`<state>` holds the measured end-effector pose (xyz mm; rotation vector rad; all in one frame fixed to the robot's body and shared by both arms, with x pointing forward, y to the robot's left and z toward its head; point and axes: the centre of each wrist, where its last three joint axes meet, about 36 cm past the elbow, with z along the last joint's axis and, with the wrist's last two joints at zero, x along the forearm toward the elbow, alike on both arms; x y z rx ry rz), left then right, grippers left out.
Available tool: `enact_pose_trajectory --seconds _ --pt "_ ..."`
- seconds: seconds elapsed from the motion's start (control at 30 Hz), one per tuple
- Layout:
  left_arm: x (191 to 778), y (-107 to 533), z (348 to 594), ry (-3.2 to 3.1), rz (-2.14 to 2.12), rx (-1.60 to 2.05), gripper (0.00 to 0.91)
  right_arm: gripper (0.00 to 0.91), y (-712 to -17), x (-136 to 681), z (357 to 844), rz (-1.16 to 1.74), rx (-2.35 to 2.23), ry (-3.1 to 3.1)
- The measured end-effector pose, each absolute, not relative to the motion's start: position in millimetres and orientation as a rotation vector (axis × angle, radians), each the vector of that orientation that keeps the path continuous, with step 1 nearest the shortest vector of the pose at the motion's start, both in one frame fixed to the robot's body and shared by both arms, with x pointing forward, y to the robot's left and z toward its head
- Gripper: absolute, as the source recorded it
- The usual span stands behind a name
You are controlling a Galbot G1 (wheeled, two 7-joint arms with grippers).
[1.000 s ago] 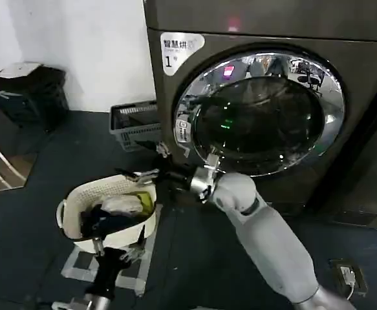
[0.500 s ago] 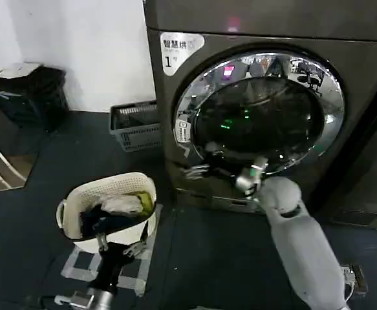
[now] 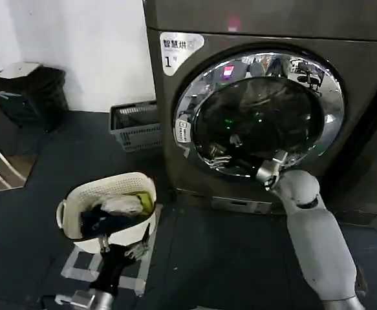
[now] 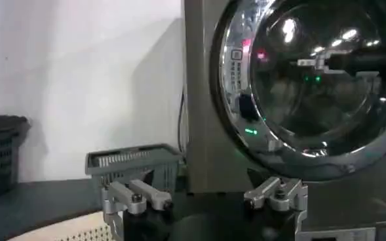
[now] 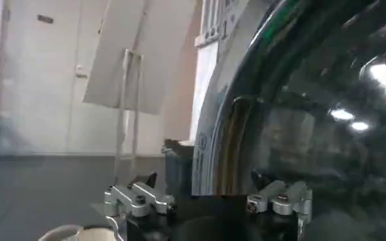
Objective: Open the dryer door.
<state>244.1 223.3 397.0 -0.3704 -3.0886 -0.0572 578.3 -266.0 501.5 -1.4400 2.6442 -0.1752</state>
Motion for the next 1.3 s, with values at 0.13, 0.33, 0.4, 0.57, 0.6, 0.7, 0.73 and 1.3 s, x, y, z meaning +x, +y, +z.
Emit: enact_pose_trajectory --seconds 0.13,0.33,0.4,0.57,0.6,0.7,0.73,1.3 --pt "240.1 223.3 399.5 -3.076 -0.079 -0.399 0.907 0.907 -260.9 584.3 503.5 -0.183 -1.472 2.625" --pt "239.1 222.9 400.0 -3.074 -0.075 -0.405 0.907 0.907 -255.0 591.5 502.5 -0.198 -1.514 2.608" --pt "239.1 222.7 400.0 -3.075 -0.073 -0.407 0.907 0.907 -254.0 594.3 503.2 -0.202 -1.521 2.606" --pt "238.6 222.6 399.8 -3.074 -0.067 -0.414 0.907 0.907 -251.1 598.2 504.6 -0.198 -1.526 2.603" --pt "238.2 222.5 399.5 -3.072 -0.064 -0.417 0.907 0.907 -250.4 598.5 504.6 -0.197 -1.528 2.601" --pt "238.9 222.4 398.9 -3.072 -0.059 -0.417 0.907 0.907 -248.1 599.3 502.8 -0.192 -1.538 2.601" --pt "239.0 222.3 398.8 -3.072 -0.059 -0.416 0.907 0.907 -247.4 600.0 502.5 -0.190 -1.540 2.600" --pt "243.7 223.0 398.5 -3.082 -0.043 -0.436 0.907 0.907 -259.5 599.3 496.6 -0.111 -1.675 2.518"
